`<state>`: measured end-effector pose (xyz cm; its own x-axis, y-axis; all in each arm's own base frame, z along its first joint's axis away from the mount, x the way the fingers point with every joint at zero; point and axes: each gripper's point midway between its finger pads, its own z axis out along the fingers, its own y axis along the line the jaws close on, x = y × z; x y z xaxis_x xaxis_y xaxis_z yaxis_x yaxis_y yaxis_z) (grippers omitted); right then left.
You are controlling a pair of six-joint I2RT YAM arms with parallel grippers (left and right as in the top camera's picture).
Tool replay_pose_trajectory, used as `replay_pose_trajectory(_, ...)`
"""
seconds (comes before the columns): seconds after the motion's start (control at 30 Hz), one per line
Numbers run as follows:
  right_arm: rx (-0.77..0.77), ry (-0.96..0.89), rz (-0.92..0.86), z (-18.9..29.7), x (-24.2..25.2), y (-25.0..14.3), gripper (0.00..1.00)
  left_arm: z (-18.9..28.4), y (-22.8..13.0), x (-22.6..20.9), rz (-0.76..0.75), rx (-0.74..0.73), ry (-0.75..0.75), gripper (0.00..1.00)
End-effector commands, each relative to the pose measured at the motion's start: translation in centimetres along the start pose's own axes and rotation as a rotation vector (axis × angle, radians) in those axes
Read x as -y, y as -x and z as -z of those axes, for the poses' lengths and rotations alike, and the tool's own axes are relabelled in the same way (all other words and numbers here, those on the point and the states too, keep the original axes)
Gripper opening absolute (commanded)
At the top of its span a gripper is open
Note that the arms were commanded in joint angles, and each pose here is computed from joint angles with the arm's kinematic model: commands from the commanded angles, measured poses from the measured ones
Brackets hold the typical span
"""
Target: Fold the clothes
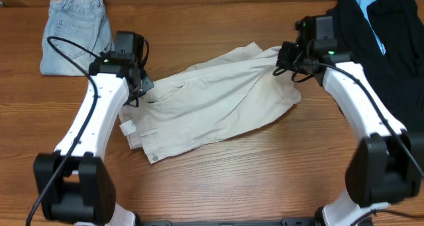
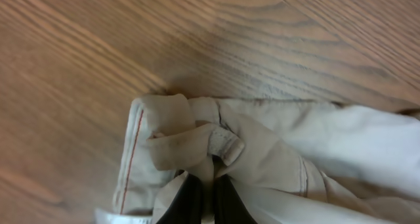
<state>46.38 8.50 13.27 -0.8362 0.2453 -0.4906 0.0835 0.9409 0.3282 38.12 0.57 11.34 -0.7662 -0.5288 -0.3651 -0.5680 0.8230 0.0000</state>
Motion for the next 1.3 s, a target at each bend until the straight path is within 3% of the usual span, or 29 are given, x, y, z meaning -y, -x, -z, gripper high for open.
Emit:
replay_pose_trajectory(0.0,-0.008,0.015,0.029,-2.9,0.0,0.0,0.04,-2.3,0.7,-0.8,0.020,0.017,0.068,0.04)
replay_pose_trajectory(0.13,0.002,0.020,0.032,-5.6,0.4,0.2,0.04,-4.3,1.1,-0.2,0.020,0.028,0.079,0.04)
replay_pose_trajectory(0.17,0.006,0.021,0.032,-6.1,0.5,0.2,0.14,-4.7,1.2,0.0,0.022,0.035,0.079,0.04)
replay_pose_trajectory(0.2,0.009,0.022,0.037,-6.4,0.5,0.3,0.33,-5.2,1.5,0.2,0.024,0.045,0.079,0.04)
replay_pose_trajectory(0.23,0.011,0.023,0.041,-6.7,0.6,0.3,0.59,-5.6,1.7,0.3,0.026,0.053,0.077,0.04)
replay_pose_trajectory(0.27,0.011,0.022,0.041,-6.9,0.6,0.3,0.81,-5.9,1.9,0.6,0.029,0.060,0.071,0.11)
replay_pose_trajectory(0.3,0.011,0.022,0.040,-6.8,0.7,0.3,0.97,-6.0,2.0,0.7,0.031,0.066,0.066,0.27)
replay_pose_trajectory(0.33,0.010,0.020,0.038,-6.8,0.7,0.3,1.00,-6.1,2.3,0.8,0.036,0.074,0.062,0.45)
replay_pose_trajectory(0.37,0.004,0.015,0.031,-6.3,1.0,0.4,1.00,-6.0,2.7,0.8,0.045,0.085,0.055,0.67)
replay_pose_trajectory(0.5,-0.036,-0.011,0.006,-3.8,1.6,0.4,1.00,-5.1,3.7,0.5,-0.002,0.071,0.044,1.00)
replay_pose_trajectory(0.73,-0.210,-0.094,-0.068,-0.1,4.3,-3.2,1.00,-0.6,5.0,-1.8,-0.053,-0.041,0.075,1.00)
replay_pose_trajectory(0.93,-0.326,-0.125,-0.062,-1.0,5.8,-7.4,1.00,2.1,3.7,0.4,-0.220,-0.192,-0.170,1.00)
replay_pose_trajectory(1.27,-0.265,-0.116,-0.086,-4.3,7.2,-9.5,0.84,2.4,2.5,1.4,-0.318,-0.226,-0.233,1.00)
